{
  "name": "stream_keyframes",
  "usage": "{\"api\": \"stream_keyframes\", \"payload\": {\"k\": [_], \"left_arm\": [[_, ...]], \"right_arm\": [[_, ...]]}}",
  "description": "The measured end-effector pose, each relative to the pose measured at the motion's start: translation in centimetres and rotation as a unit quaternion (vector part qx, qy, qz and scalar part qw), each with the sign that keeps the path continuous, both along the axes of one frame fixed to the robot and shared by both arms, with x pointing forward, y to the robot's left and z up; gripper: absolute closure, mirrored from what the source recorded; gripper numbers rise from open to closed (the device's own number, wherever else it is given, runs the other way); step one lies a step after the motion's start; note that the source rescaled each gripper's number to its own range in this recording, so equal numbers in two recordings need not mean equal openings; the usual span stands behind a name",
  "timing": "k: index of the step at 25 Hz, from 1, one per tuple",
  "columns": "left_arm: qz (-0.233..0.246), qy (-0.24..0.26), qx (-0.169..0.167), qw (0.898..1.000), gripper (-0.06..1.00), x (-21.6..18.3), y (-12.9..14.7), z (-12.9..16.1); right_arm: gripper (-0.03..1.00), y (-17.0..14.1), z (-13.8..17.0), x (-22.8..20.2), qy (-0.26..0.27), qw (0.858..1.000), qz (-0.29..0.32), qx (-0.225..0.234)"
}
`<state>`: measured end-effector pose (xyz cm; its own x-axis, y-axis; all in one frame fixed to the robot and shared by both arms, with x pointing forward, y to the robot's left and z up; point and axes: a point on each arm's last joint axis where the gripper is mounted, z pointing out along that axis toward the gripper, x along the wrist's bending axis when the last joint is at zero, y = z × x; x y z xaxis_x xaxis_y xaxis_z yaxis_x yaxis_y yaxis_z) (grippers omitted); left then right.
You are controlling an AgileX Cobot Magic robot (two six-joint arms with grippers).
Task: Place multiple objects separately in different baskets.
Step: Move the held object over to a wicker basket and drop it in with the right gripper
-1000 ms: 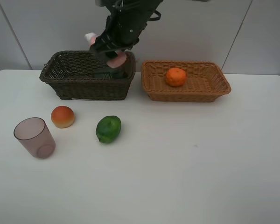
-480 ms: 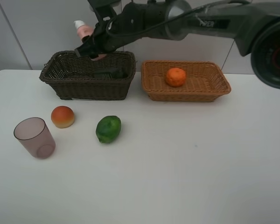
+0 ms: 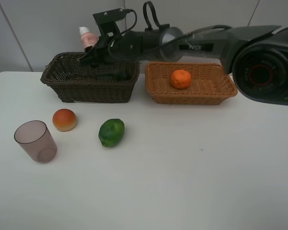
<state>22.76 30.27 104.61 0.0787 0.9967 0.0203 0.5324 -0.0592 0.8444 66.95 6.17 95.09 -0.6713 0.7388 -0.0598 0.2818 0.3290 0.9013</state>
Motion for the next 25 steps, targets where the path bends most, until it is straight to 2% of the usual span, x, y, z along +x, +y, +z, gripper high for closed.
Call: {"api": "stream_keyframes", "payload": {"k": [7,19,21,25], "left_arm": [[0.000,0.000,0.000,1.000,-0.06,0.0,0.0,0.0],[0.000,0.000,0.000,1.000,-0.06,0.0,0.0,0.0],[0.000,0.000,0.000,1.000,-0.06,0.0,0.0,0.0],[0.000,0.000,0.000,1.000,-0.06,0.0,0.0,0.0]], "right_arm": [[0.69,0.1,-2.6,0.2,0.017,1.000,0.000,-0.014],[0.69,0.1,-2.7,0.2,0.018,1.000,-0.001,-0.013],[0.62,0.1,-2.7,0.2,0.018,1.000,-0.001,-0.013],[0.32,0.1,-1.8,0.1,0.016,1.000,-0.001,-0.009]]}}
